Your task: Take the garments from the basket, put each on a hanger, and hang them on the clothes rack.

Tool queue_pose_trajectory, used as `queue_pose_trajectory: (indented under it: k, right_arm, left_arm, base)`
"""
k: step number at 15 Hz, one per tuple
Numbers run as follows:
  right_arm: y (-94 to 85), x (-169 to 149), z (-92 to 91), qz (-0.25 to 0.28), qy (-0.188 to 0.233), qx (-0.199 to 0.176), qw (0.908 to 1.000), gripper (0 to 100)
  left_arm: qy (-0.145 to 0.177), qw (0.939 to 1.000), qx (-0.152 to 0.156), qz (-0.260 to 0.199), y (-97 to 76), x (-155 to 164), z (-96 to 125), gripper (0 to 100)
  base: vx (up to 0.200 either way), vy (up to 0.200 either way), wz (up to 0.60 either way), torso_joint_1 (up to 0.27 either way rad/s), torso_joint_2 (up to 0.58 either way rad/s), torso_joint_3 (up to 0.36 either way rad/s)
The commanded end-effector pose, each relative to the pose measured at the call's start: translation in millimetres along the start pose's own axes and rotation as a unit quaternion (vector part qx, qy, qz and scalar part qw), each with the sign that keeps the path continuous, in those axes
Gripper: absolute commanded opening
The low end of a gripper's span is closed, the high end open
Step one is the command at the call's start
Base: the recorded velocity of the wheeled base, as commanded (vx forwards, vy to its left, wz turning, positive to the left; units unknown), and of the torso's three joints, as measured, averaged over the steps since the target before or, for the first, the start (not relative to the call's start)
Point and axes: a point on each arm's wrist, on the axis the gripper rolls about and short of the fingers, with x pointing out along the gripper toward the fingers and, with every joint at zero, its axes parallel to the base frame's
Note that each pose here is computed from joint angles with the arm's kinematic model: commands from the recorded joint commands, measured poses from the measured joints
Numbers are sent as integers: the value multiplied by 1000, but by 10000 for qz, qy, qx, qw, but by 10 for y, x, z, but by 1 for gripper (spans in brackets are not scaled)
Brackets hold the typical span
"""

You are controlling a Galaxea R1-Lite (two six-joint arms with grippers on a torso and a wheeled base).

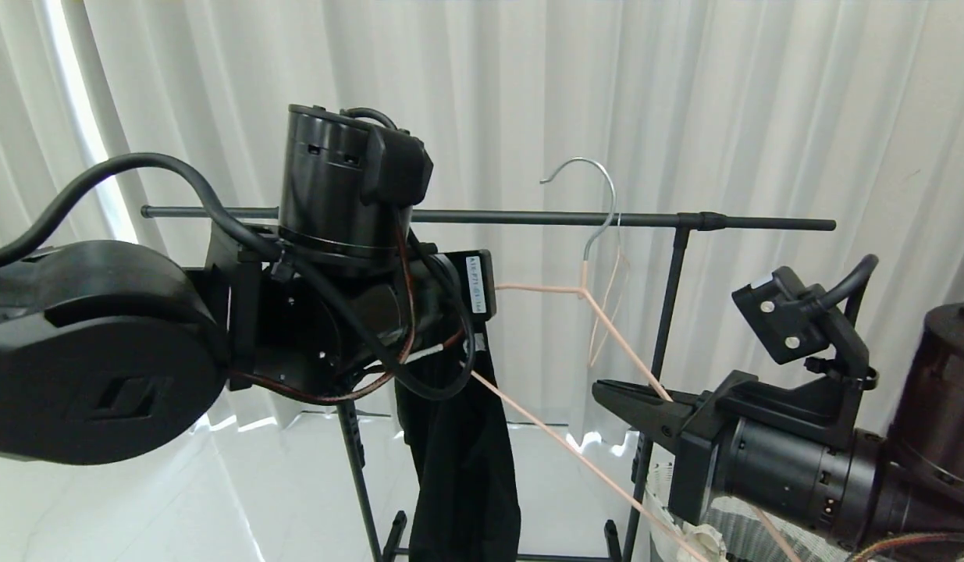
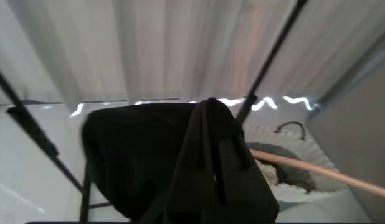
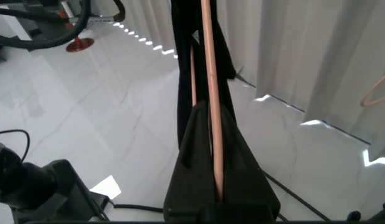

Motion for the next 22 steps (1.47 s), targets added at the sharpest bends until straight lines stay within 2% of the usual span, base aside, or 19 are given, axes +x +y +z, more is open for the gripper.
queue_pose_trajectory:
  k: [1, 4, 11, 16, 17, 21, 22]
  right_arm:
    - [18, 78, -66, 19, 149, -23, 9999, 0]
    - [25, 161, -71, 34, 106, -19, 9999, 0]
    - [-18, 246, -124, -126, 127, -9, 9998, 0]
    - [-115, 248, -53, -435, -155, 45, 9989, 0]
    - [-119, 248, -50, -535, -195, 38, 9984, 0]
    - [-119, 235, -33, -613, -279, -24, 9977, 0]
    - [-121, 223, -38, -618, -292, -197, 9975, 0]
  left_arm:
    - [-22, 9991, 10, -422, -112, -136, 20, 0]
    - [-36, 9946, 12, -1037, -188, -318, 74, 0]
    - [-47, 9901, 102, -1398, -328, -488, 44, 0]
    - [16, 9904, 156, -1374, -267, -556, -17, 0]
    - [59, 9906, 184, -1351, -260, -548, -47, 100]
    - [1, 9903, 158, -1379, -240, -598, -20, 100]
    - [4, 9902, 158, -1386, -224, -620, -26, 100]
  base:
    - [0, 0, 0, 0, 0, 0]
    - [0, 0, 0, 0, 0, 0]
    - [0, 0, 0, 0, 0, 0]
    - [0, 0, 0, 0, 0, 0]
    - [0, 0, 0, 0, 0, 0]
    - [0, 0, 0, 0, 0, 0]
    - [0, 0, 0, 0, 0, 0]
